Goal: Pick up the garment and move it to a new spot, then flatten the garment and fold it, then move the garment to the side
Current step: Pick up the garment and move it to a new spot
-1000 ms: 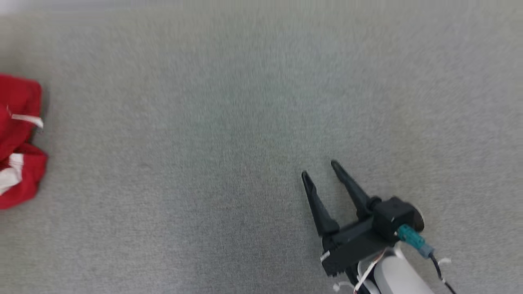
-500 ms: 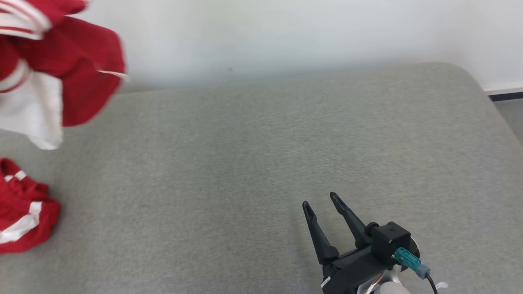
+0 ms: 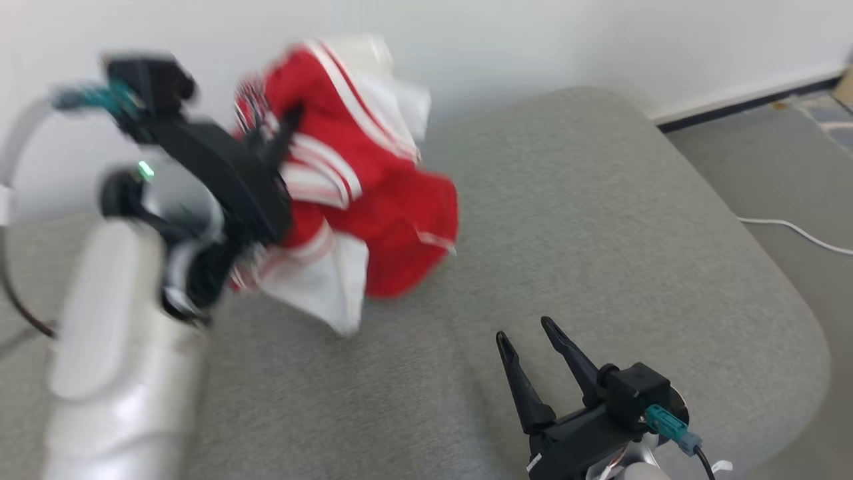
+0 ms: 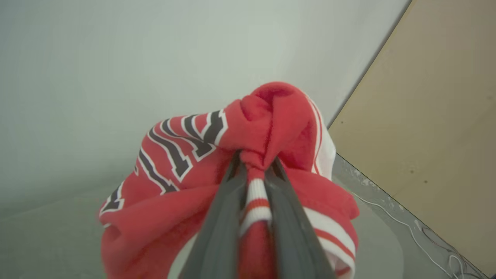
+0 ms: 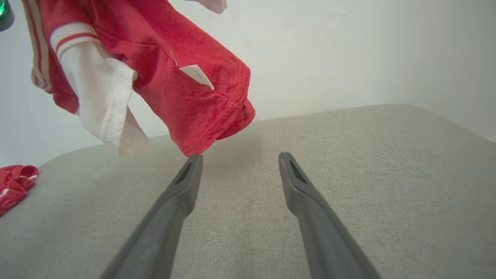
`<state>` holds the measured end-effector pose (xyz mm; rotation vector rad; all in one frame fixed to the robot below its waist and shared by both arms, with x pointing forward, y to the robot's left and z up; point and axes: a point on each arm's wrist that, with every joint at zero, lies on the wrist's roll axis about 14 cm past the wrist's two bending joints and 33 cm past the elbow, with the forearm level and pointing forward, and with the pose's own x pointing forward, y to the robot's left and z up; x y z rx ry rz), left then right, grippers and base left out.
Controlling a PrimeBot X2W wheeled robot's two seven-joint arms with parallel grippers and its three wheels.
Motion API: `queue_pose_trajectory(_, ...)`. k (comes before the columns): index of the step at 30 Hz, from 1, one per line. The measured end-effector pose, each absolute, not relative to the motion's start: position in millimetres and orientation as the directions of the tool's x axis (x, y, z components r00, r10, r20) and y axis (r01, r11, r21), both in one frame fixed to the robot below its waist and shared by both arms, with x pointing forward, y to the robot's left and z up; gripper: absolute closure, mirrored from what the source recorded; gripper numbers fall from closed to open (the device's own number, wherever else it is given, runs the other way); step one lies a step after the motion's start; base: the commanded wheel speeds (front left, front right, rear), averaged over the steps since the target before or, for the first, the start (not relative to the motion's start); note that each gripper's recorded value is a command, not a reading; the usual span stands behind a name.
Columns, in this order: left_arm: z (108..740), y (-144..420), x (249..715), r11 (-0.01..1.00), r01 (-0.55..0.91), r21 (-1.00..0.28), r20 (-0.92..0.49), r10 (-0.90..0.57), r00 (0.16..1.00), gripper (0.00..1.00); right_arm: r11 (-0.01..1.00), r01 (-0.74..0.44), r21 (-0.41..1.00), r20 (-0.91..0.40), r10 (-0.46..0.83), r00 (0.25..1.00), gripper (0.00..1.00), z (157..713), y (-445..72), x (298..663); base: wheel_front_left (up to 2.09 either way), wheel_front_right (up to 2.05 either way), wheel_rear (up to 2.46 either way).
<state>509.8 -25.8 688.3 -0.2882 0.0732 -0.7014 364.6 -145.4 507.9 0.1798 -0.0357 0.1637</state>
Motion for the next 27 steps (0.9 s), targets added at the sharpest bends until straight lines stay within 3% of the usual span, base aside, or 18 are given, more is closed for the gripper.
queue_pose_trajectory(8, 557.5, -85.3, 488.2, 0.714, 0.620, -0.325, -0.187, -0.692, 0.698, 1.00, 0.984, -0.078, 0.163, 0.013, 0.076, 0.997, 0.00, 499.8, -171.6, 351.7, 0.00, 0.00, 0.00)
queue_pose_trajectory(9, 529.9, -90.0, 482.1, 0.717, 0.609, -0.339, -0.227, -0.690, 0.687, 0.84, 0.985, -0.062, 0.162, 0.004, 0.062, 0.998, 0.00, 497.3, -176.1, 351.1, 0.00, 0.00, 0.00)
queue_pose_trajectory(10, 521.0, -92.4, 479.2, 0.717, 0.607, -0.343, -0.232, -0.691, 0.685, 0.47, 0.985, -0.054, 0.161, 0.000, 0.055, 0.999, 0.00, 496.3, -178.6, 350.8, 0.00, 0.00, 0.00)
queue_pose_trajectory(11, 512.7, -94.0, 476.1, 0.715, 0.605, -0.350, -0.237, -0.692, 0.681, 0.00, 0.986, -0.048, 0.160, -0.003, 0.049, 0.999, 0.00, 495.5, -180.5, 350.6, 0.00, 0.00, 0.00)
queue_pose_trajectory(16, 491.5, -88.8, 465.5, 0.729, 0.585, -0.354, -0.224, -0.674, 0.704, 0.00, 0.987, -0.049, 0.153, -0.022, 0.053, 0.998, 0.00, 490.8, -179.2, 349.3, 0.00, 0.00, 0.00)
queue_pose_trajectory(23, 536.4, -56.1, 469.5, 0.752, 0.532, -0.389, 0.026, -0.569, 0.822, 0.00, 0.986, -0.082, 0.149, -0.009, 0.084, 0.996, 0.00, 495.7, -169.2, 350.0, 0.00, 0.00, 0.00)
queue_pose_trajectory(27, 545.2, -22.0, 463.7, 0.794, 0.463, -0.393, 0.086, -0.470, 0.879, 0.00, 0.984, -0.096, 0.148, -0.008, 0.098, 0.995, 0.00, 496.7, -164.6, 349.2, 0.00, 0.00, 0.00)
